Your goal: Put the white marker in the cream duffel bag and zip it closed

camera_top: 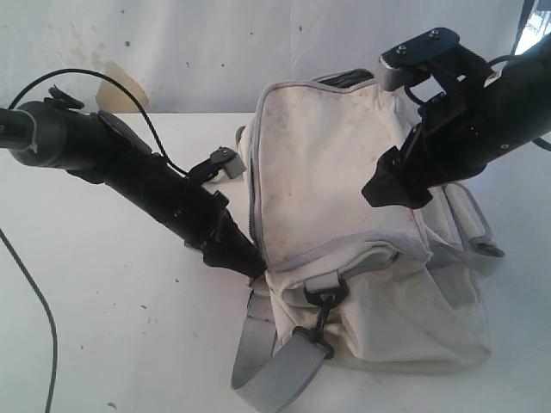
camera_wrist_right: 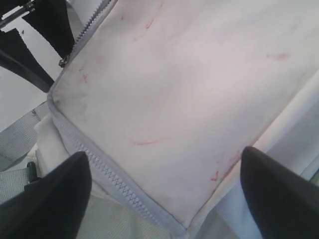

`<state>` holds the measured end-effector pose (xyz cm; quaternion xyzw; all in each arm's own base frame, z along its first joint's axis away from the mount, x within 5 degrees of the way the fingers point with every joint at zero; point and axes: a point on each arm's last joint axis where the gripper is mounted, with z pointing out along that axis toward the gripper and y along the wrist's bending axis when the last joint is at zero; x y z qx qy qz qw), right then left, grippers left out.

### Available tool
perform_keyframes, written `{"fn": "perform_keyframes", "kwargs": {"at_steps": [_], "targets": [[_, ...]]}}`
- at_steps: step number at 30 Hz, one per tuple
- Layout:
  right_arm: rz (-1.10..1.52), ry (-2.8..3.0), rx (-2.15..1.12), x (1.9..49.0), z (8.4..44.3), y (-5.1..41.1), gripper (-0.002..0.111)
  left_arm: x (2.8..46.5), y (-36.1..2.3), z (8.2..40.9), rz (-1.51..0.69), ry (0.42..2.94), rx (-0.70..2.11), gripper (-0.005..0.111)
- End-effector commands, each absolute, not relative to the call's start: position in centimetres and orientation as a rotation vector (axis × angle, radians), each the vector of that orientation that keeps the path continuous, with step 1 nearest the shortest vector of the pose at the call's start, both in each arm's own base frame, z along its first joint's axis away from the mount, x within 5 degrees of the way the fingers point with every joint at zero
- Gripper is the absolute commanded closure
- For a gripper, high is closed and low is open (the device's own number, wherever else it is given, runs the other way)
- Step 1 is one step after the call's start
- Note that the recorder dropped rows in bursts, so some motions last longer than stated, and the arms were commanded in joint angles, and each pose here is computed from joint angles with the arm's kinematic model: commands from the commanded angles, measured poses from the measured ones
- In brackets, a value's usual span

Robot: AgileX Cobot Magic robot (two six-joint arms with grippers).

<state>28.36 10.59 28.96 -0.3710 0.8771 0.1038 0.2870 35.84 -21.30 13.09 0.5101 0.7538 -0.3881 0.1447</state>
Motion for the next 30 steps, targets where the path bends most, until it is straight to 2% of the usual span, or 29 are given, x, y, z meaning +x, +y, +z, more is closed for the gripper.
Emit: {"fn": "perform_keyframes", "kwargs": {"at_steps": [1, 6, 10, 11, 12, 14, 16, 19, 25, 30], "targets": [[0.281, 2.342, -0.994, 28.3, 28.9, 10.6, 0.032, 35.8, -21.4, 12.4, -1.149, 2.186, 1.449, 0.059], [0.281, 2.342, -0.994, 28.3, 28.9, 10.6, 0.032, 35.9, -21.9, 11.2, -1.256, 2.209, 1.341, 0.062], [0.281, 2.342, -0.994, 28.3, 28.9, 10.6, 0.032, 35.9, -21.9, 11.2, -1.248, 2.211, 1.338, 0.063], [0.281, 2.342, -0.994, 28.3, 28.9, 10.6, 0.032, 36.0, -21.9, 11.1, -1.243, 2.212, 1.336, 0.068], [0.281, 2.342, -0.994, 28.3, 28.9, 10.6, 0.032, 36.0, -21.9, 11.1, -1.242, 2.212, 1.336, 0.078], [0.281, 2.342, -0.994, 28.3, 28.9, 10.6, 0.032, 36.0, -21.8, 11.1, -1.243, 2.217, 1.339, 0.106], [0.281, 2.342, -0.994, 28.3, 28.9, 10.6, 0.032, 36.0, -21.5, 11.4, -1.23, 2.223, 1.354, 0.107], [0.282, 2.344, -0.995, 28.3, 28.9, 10.6, 0.032, 36.4, -20.0, 13.6, -1.16, 2.233, 1.364, 0.107], [0.287, 2.342, -0.996, 28.3, 28.9, 10.7, 0.032, 35.7, -18.7, 16.7, -1.258, 2.155, 1.431, 0.107], [0.311, 2.312, -1.066, 27.6, 28.9, 12.3, 0.032, 35.6, -18.3, 18.1, -1.217, 2.108, 1.456, 0.107]]}}
